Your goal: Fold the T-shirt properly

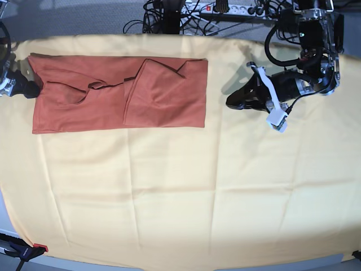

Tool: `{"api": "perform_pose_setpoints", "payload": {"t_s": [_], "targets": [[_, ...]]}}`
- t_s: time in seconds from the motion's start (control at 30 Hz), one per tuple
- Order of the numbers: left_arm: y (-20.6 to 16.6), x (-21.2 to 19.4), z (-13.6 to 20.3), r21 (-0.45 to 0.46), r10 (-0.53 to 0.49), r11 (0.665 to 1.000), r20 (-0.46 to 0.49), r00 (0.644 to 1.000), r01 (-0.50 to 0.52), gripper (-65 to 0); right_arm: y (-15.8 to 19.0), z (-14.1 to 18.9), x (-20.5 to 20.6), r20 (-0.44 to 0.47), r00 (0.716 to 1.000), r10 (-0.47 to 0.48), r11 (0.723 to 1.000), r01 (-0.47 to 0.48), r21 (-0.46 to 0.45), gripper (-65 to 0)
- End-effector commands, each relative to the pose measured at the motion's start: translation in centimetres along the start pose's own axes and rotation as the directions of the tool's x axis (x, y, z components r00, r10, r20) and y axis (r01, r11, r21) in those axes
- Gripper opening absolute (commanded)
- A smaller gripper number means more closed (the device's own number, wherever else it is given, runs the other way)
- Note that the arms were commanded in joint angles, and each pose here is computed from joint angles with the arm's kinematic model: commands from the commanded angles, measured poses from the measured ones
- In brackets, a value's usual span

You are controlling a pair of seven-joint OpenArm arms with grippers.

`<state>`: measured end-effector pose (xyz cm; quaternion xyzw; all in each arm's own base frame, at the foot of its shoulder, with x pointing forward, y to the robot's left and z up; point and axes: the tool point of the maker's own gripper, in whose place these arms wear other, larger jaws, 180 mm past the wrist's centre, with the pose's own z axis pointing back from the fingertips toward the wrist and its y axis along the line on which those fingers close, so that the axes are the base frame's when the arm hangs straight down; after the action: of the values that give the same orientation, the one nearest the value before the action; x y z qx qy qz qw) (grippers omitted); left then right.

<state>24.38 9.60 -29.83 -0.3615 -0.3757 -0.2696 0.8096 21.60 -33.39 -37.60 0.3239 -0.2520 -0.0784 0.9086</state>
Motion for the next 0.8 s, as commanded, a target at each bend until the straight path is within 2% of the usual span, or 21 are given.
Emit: {"api": "perform_pose_setpoints", "payload": {"t_s": [0.0,0.17,0.27,0.4,0.6,0.77], "targets": [[-0.2,1.3,0.5,-0.012,-0.032,0.999,0.038,0.999,0.032,-65.0,-0.1,0.3,0.4,-0.001,1.0,0.018,1.0,-0.018,-0.011,-20.9],[-0.3,1.3,0.6,-0.013,-0.031,0.999,0.038,0.999,0.032,-65.0,-1.0,-1.0,-1.1,-0.048,0.999,0.02,0.997,-0.023,-0.067,-20.9],[-0.3,1.2,0.6,-0.014,-0.029,0.999,0.037,0.999,0.029,-65.0,-0.8,-1.6,-1.6,-0.055,0.998,0.011,0.998,-0.014,-0.053,-20.9],[-0.3,1.3,0.6,-0.014,-0.029,0.999,0.038,0.999,0.03,-65.0,-0.4,-1.9,-3.3,-0.13,0.992,-0.002,0.999,-0.003,-0.035,-20.9],[-0.3,1.3,0.6,-0.014,-0.029,0.999,0.038,0.999,0.03,-65.0,1.4,-2.5,-2.5,-0.084,0.996,-0.011,0.998,0.015,0.057,-20.9],[-0.4,1.4,0.6,-0.019,-0.027,0.999,0.043,0.999,0.028,-65.0,1.8,-3.4,-3.6,-0.135,0.991,0.001,0.997,0.009,0.071,-21.5]]}}
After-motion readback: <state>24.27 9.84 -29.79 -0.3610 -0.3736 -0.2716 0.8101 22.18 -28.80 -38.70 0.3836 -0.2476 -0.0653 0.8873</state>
